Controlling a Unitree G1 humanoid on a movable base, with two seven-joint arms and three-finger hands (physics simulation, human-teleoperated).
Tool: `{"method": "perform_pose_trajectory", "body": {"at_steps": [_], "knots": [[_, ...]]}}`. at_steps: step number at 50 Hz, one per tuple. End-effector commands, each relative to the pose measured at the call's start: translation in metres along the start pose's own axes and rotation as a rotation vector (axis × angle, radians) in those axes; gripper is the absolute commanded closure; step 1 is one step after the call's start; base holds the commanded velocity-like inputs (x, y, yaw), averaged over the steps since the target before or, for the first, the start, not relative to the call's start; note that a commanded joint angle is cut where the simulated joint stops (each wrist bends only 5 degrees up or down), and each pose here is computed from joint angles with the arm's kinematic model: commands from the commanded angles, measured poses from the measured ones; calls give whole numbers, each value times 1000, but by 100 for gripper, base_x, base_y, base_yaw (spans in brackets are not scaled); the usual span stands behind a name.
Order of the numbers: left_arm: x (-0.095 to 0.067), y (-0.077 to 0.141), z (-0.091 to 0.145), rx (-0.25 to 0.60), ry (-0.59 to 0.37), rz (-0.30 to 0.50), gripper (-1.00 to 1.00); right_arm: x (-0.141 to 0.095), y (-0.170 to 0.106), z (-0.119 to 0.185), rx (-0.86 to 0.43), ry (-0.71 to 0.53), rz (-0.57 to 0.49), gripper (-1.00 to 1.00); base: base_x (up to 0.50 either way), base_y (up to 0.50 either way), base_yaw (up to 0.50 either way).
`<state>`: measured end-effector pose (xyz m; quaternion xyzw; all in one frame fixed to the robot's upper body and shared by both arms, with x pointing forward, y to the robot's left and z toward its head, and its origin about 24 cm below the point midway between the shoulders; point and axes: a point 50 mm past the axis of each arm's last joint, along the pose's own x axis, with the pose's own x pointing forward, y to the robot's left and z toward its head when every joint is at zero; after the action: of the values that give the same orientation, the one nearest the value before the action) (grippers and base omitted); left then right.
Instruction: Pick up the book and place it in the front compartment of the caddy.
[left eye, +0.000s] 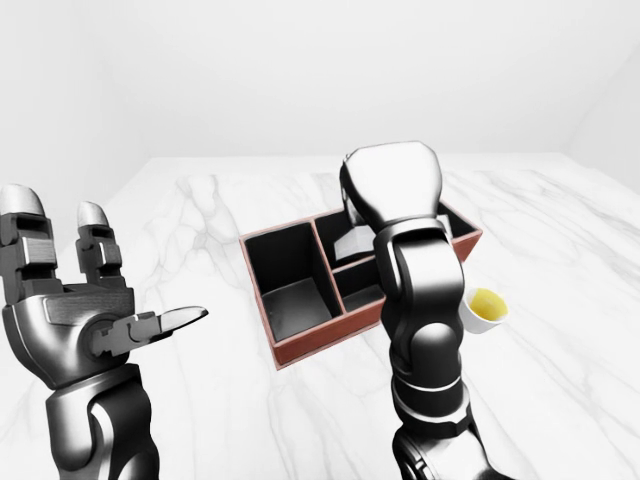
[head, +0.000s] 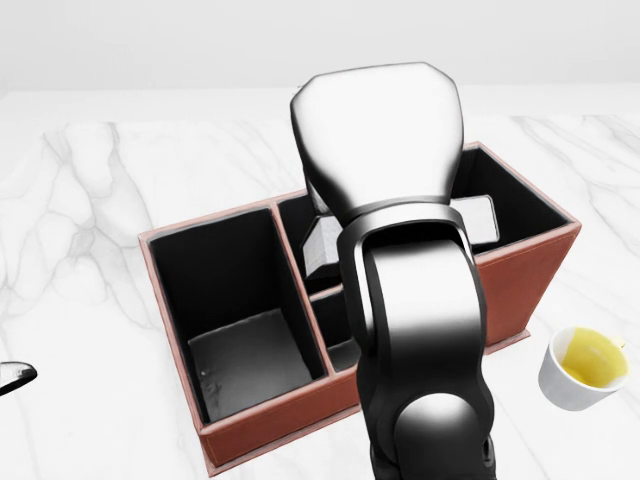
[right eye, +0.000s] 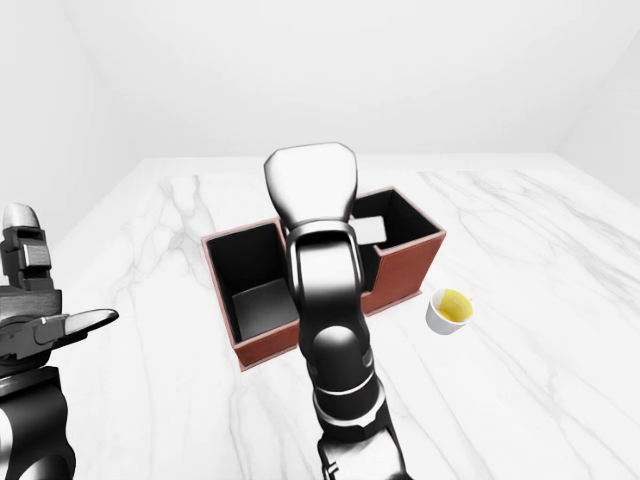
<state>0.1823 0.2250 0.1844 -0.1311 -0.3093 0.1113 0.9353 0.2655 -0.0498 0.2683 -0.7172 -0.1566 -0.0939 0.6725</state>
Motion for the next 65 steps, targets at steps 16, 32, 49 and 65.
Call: {"method": "perform_pose_trajectory", "body": {"at_steps": [16,32,49,65], "knots": [[0,1,-6,4,24,13,-100,11,14,12,0,-57,78,100,0,0,0],[-1,1,-7,5,28,10,-100,23,22,9,-50,-60,117,100,0,0,0],[-1,0,-6,6,24,9,-100,29,35,5,-59,-66,174,100,0,0,0],[-1,0,-8,7,31,9,-100,40,39,6,-65,-92,205,100,0,0,0]]}}
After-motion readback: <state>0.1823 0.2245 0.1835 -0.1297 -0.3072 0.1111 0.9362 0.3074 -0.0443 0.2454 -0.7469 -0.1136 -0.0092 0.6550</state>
